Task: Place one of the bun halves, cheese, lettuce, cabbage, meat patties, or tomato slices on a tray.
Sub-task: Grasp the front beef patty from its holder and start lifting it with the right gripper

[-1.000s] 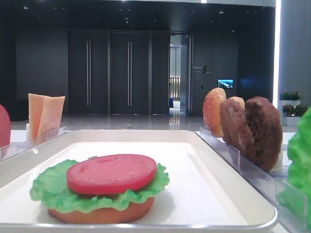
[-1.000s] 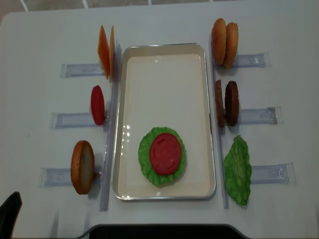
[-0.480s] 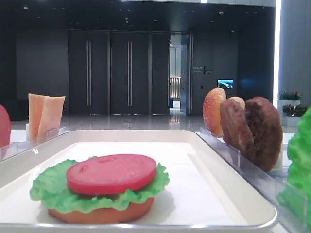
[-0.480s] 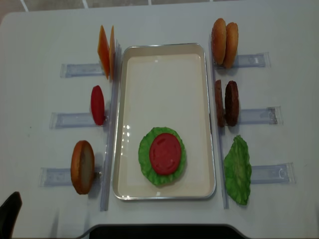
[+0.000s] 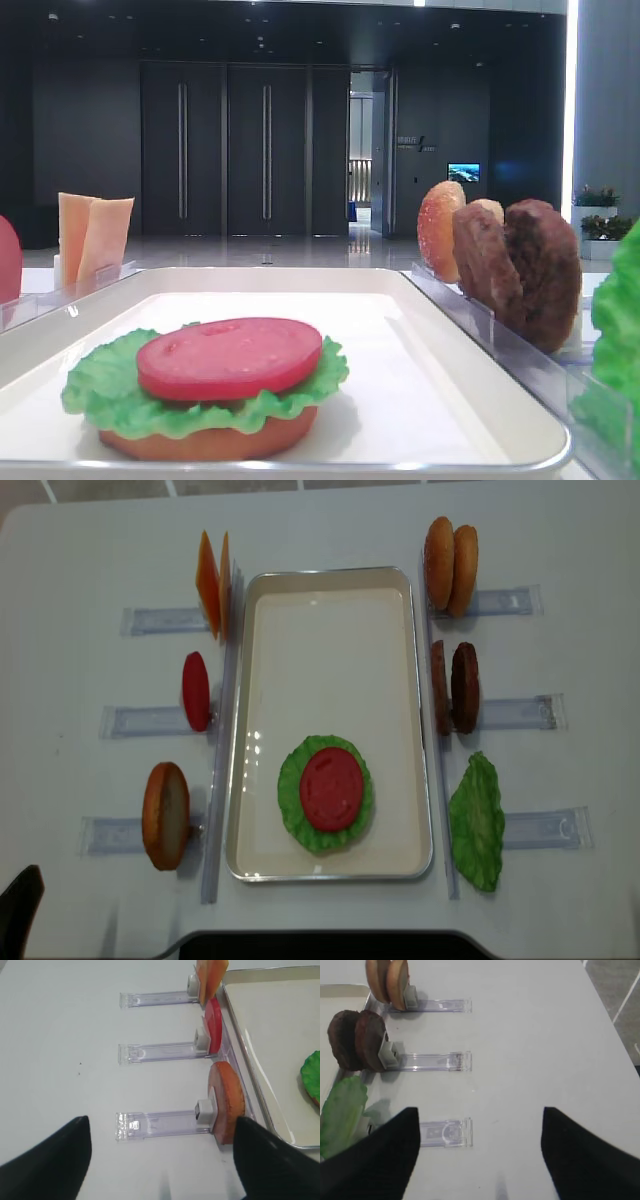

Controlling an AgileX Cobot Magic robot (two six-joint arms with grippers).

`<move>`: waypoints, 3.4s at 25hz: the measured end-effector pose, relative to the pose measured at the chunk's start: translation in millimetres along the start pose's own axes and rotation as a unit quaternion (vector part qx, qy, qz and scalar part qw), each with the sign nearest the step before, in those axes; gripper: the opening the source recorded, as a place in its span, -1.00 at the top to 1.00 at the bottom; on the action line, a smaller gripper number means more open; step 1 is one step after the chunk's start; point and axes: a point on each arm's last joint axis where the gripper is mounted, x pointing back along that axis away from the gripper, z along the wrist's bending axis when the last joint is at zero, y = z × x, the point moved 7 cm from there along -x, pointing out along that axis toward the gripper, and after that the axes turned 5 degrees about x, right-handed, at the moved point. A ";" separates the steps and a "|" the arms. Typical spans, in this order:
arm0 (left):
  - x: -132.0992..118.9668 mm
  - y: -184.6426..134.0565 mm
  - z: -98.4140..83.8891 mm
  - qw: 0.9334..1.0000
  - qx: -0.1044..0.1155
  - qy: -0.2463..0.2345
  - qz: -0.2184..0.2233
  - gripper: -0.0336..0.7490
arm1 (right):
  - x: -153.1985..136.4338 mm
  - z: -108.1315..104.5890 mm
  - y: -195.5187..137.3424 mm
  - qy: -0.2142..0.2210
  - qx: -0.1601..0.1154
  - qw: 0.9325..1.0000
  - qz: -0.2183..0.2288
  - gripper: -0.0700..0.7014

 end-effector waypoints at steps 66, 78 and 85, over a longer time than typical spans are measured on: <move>0.0 0.0 0.1 1.000 0.000 0.000 0.000 -0.85 | -120.6 -16.1 108.0 0.073 -0.123 0.939 0.312 -0.44; 0.0 0.0 0.1 1.000 0.000 0.000 0.000 -0.85 | -134.8 60.7 120.1 0.099 -0.070 0.928 0.353 -0.44; 0.0 0.0 0.1 1.000 0.000 0.000 0.000 -0.85 | -151.3 103.3 124.1 0.098 -0.046 0.921 0.374 -0.44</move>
